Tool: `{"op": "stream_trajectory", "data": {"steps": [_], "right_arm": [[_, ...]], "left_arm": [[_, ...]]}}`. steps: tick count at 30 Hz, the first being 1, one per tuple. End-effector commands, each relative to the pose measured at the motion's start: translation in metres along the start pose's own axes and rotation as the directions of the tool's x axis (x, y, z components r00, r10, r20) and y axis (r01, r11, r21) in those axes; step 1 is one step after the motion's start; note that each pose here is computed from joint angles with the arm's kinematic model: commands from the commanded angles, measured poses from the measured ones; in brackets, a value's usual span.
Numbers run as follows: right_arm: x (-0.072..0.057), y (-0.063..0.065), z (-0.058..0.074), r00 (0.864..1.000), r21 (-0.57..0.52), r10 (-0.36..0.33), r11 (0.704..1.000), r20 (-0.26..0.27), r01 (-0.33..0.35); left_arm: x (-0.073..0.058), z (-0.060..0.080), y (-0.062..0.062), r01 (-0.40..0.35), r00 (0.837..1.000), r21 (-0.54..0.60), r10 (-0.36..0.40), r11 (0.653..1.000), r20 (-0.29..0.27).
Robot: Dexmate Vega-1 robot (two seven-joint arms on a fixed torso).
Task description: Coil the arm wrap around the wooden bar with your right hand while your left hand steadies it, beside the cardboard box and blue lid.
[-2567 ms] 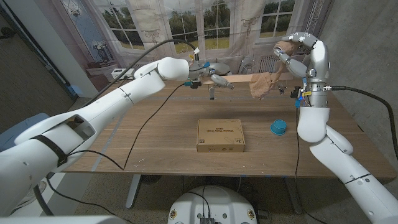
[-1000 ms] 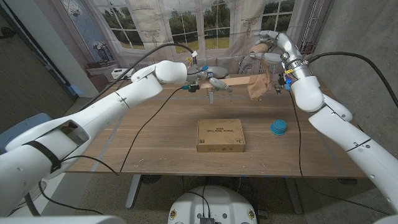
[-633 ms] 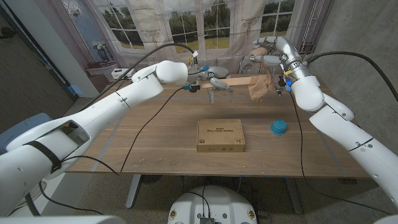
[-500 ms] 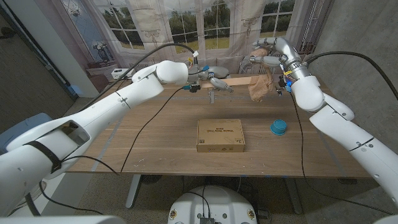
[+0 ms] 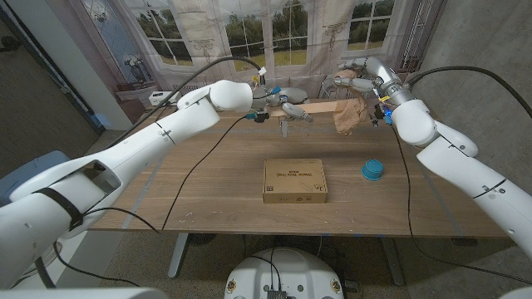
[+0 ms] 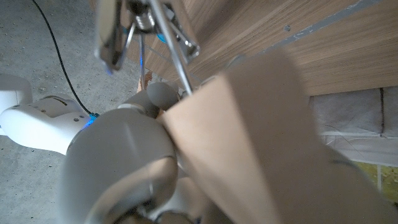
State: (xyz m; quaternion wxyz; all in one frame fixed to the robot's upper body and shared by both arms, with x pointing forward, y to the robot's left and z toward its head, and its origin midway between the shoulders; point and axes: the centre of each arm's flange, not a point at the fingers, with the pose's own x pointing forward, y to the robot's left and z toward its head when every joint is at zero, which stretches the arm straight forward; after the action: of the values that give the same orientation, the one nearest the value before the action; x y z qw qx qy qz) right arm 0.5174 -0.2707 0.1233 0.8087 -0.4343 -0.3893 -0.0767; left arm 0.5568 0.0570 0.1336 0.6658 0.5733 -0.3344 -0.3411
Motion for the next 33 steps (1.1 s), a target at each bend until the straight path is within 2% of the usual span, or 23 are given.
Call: {"op": "stream_trajectory", "data": {"steps": [1, 15, 21, 24, 26, 33], "right_arm": [[0.002, 0.001, -0.007, 0.998, 0.002, 0.047, 0.999, -0.042, -0.047], [0.002, 0.003, -0.01, 0.998, 0.018, 0.043, 0.999, -0.035, -0.042], [0.002, 0.004, -0.014, 0.997, 0.064, 0.07, 0.996, -0.015, -0.068], [0.0, 0.005, -0.016, 0.999, 0.095, 0.054, 0.994, 0.001, -0.054], [-0.004, 0.006, -0.017, 1.0, 0.112, 0.019, 0.994, 0.015, -0.02], [-0.013, 0.007, -0.019, 0.999, 0.133, -0.038, 0.99, 0.027, 0.034]], "left_arm": [[0.002, -0.002, 0.002, 0.004, 1.0, 0.002, -0.004, 1.0, -0.001], [0.003, -0.005, 0.003, 0.01, 1.0, -0.003, -0.01, 1.0, 0.0], [0.001, -0.004, 0.002, 0.009, 1.0, -0.002, -0.009, 1.0, -0.002], [0.0, -0.003, 0.001, 0.013, 1.0, -0.002, -0.013, 1.0, -0.003], [0.0, -0.002, -0.002, 0.025, 1.0, -0.005, -0.025, 1.0, -0.004], [-0.003, 0.0, -0.008, 0.032, 0.999, -0.023, -0.032, 0.999, -0.003]]}}
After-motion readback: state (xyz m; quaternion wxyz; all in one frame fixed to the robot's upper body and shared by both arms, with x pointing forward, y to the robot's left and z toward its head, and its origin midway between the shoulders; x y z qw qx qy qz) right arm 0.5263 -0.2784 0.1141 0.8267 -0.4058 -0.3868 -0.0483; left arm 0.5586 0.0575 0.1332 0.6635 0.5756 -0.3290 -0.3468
